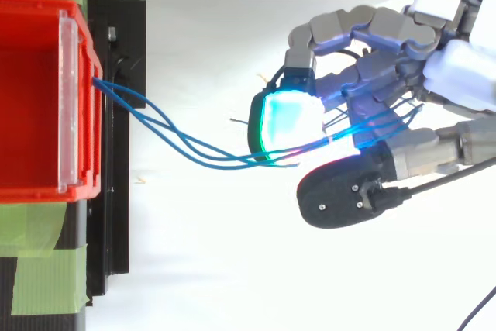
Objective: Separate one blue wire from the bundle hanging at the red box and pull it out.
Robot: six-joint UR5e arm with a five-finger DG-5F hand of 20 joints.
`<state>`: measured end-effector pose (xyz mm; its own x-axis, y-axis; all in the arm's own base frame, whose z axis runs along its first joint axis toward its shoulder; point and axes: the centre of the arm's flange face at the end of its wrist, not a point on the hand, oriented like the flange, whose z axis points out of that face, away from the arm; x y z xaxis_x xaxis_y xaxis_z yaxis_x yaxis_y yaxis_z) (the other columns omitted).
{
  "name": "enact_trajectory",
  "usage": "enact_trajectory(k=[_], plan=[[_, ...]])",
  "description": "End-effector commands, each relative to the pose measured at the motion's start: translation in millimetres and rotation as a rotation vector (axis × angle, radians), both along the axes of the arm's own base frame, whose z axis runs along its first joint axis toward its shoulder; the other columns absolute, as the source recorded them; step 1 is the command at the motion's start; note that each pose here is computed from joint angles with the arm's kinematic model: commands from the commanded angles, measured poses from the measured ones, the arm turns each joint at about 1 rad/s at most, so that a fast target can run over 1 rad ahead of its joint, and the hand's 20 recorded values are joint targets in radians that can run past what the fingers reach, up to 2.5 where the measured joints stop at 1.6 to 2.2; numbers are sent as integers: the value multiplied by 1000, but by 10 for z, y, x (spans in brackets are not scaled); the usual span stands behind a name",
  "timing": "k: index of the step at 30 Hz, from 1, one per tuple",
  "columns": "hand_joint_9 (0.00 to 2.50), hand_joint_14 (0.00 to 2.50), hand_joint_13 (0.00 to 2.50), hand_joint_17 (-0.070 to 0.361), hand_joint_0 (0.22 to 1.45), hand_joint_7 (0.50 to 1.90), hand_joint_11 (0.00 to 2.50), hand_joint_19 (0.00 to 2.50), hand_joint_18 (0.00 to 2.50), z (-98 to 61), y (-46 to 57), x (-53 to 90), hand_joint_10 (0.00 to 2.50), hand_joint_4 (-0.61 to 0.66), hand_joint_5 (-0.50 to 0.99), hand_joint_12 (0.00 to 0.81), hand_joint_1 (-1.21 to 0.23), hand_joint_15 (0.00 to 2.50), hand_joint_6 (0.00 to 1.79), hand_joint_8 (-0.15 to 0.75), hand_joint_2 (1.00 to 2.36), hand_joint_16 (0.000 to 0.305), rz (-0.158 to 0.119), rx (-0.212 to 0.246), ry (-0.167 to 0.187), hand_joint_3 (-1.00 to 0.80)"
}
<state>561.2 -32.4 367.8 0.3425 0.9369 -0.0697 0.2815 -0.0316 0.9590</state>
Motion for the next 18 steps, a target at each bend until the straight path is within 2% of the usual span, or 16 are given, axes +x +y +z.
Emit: enact_trajectory(k=[1,6,11,18], plan=[[636,2500,983,110,718,1199,1498,1239,855,4,3,3,14,21,-244,318,-931,392,760,247,1011,49,0,1,-2,-386],[638,2500,993,110,699,1189,1502,1247,862,3,4,2,14,18,-244,322,-923,379,761,248,1006,49,2,1,0,-439],[689,2500,1012,111,590,1220,1496,1264,892,4,-6,1,14,44,-238,330,-828,374,750,264,1004,49,-1,0,-1,-459],[751,2500,1071,114,563,1196,1513,1258,953,4,2,1,13,56,-236,329,-754,340,762,273,1006,51,0,0,-1,-441]])
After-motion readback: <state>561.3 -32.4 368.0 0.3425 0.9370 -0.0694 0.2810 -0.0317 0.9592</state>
